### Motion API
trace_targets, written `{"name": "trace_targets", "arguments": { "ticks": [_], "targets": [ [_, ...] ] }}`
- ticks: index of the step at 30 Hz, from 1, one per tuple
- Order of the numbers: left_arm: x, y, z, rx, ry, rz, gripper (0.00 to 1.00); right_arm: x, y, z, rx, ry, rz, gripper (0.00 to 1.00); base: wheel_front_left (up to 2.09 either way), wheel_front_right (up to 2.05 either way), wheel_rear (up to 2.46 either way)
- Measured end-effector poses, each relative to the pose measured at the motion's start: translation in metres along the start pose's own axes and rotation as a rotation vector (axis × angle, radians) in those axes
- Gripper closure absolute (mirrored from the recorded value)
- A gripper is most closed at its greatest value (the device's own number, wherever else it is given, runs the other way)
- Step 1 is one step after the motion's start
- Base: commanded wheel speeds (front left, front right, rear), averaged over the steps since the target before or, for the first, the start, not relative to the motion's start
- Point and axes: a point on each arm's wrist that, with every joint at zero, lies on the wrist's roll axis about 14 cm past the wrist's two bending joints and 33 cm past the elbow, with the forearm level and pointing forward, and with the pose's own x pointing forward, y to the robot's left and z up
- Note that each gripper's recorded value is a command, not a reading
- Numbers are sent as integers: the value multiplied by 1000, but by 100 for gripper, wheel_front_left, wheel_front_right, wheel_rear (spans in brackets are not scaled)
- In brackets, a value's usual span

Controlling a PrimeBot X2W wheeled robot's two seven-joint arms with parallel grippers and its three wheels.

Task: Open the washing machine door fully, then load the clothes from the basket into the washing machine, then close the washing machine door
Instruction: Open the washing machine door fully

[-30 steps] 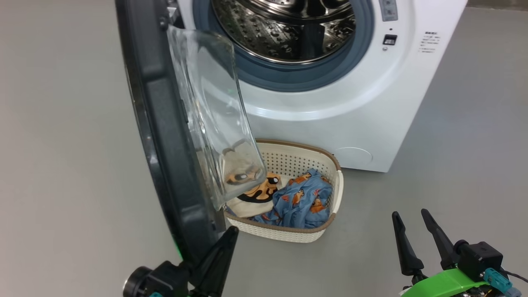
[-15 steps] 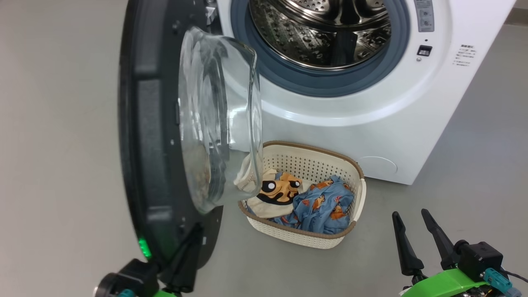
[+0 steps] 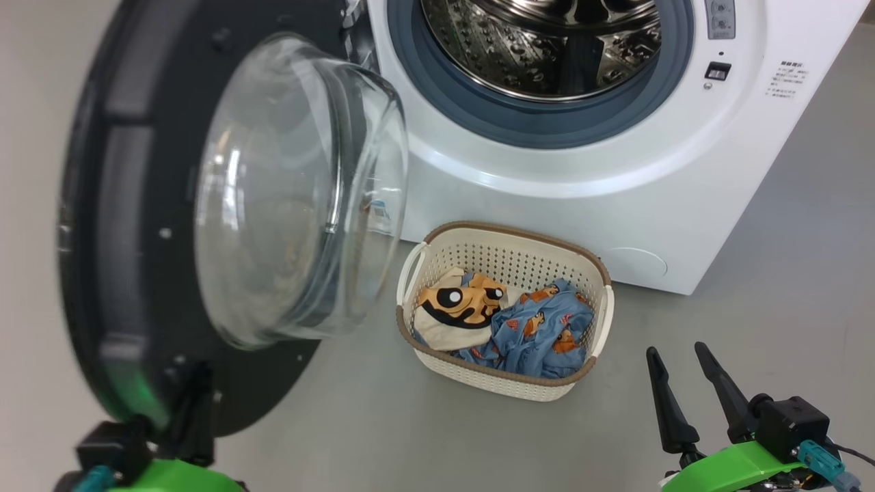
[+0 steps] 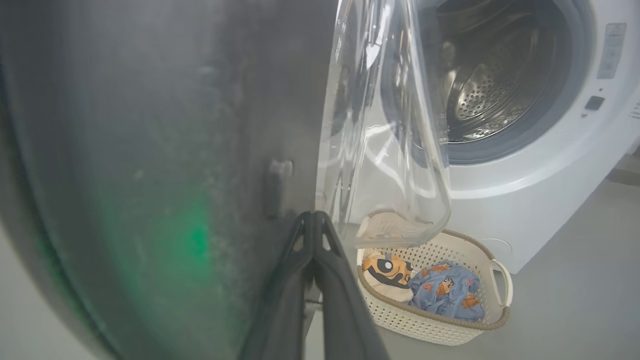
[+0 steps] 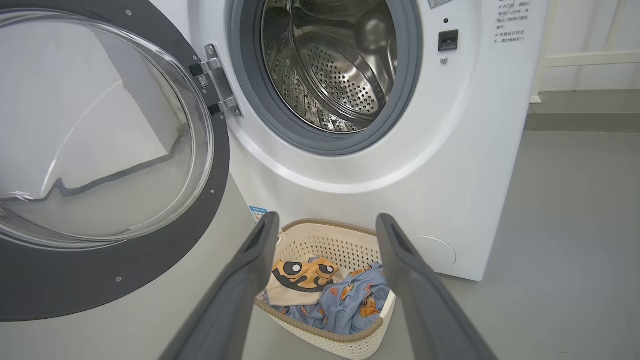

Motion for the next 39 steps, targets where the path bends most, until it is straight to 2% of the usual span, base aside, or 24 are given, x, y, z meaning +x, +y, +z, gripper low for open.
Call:
{"name": "trace_targets", "arguments": {
  "ticks": [10,16,39],
  "targets": [
    [20,65,5,24,1,189,100,8,-8,-2,-12,2,-3,0,0,0,0],
    [27,91,9,20,-8,264,100,9,-12,-6,-26,12,-9,0,0,0,0],
    [45,118,12,13,-32,330,100,12,-25,-3,-33,4,-38,0,0,0,0]
  ]
}}
